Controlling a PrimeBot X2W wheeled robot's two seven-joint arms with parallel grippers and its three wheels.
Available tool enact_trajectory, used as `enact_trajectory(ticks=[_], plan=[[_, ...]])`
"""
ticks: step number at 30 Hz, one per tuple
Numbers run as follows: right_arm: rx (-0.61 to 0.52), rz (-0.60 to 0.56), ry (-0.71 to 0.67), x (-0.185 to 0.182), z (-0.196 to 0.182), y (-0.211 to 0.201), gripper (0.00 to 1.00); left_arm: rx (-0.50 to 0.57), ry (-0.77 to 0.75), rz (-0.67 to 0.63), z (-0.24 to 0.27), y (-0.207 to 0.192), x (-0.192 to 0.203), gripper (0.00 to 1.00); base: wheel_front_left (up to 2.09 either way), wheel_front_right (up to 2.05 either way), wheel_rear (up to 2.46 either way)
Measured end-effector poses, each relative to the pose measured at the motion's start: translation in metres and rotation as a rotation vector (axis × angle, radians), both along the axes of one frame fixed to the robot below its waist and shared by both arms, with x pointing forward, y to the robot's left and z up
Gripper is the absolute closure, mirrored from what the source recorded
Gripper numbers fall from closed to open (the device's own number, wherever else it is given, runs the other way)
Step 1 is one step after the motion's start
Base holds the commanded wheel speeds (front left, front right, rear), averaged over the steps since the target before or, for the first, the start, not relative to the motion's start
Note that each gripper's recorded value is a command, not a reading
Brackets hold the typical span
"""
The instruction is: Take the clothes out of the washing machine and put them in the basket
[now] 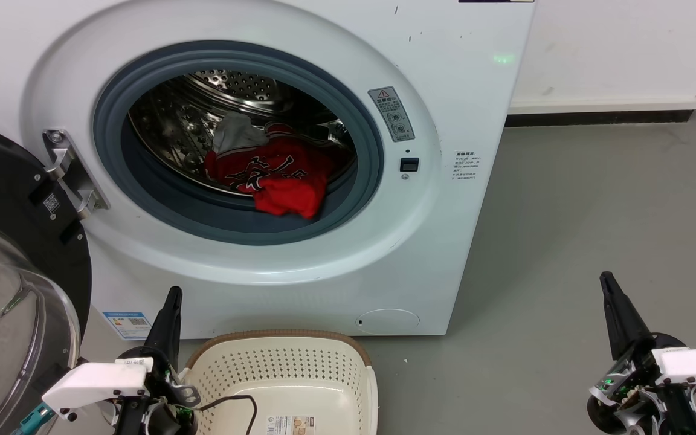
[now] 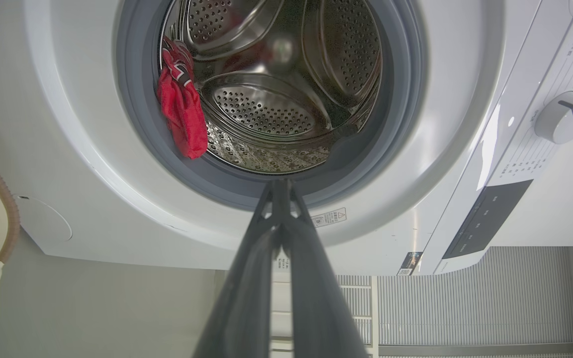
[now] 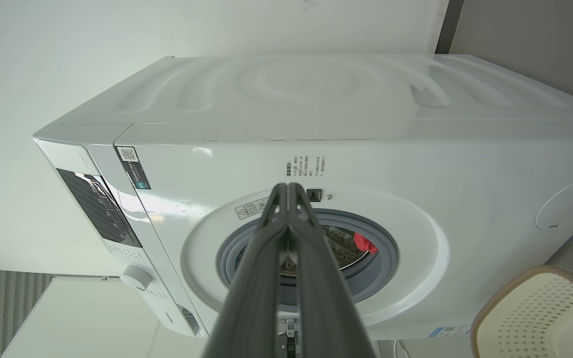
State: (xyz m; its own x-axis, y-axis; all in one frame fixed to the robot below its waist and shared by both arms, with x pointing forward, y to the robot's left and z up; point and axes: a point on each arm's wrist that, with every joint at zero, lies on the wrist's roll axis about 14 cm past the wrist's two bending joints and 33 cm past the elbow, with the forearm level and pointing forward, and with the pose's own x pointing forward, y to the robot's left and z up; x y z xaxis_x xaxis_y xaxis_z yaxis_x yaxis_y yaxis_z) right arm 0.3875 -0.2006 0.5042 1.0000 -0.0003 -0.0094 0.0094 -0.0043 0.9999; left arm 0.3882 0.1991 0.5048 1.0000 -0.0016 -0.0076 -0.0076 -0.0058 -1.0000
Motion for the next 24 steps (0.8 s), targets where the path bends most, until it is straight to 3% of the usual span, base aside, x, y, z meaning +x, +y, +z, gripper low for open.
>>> enact_trajectory(ticks=[13,14,19,24], plan=[[0.000,0.000,0.000,0.000,0.000,0.000,1.00,0.000,0.000,0.000,0.000,0.000,0.000,1.00,0.00,0.00,0.00],[0.001,0.000,0.003,0.000,-0.001,0.000,0.00,-0.001,0.004,0.000,-0.001,0.000,0.000,0.00,0.00,0.00,0.00],[0.007,-0.006,0.077,-0.012,-0.026,0.000,0.00,-0.008,0.081,0.004,-0.027,-0.001,-0.013,0.00,0.00,0.00,0.00],[-0.020,-0.025,0.082,-0.014,-0.027,-0.003,0.00,0.032,0.076,0.025,-0.025,0.003,-0.013,0.00,0.00,0.00,0.00]])
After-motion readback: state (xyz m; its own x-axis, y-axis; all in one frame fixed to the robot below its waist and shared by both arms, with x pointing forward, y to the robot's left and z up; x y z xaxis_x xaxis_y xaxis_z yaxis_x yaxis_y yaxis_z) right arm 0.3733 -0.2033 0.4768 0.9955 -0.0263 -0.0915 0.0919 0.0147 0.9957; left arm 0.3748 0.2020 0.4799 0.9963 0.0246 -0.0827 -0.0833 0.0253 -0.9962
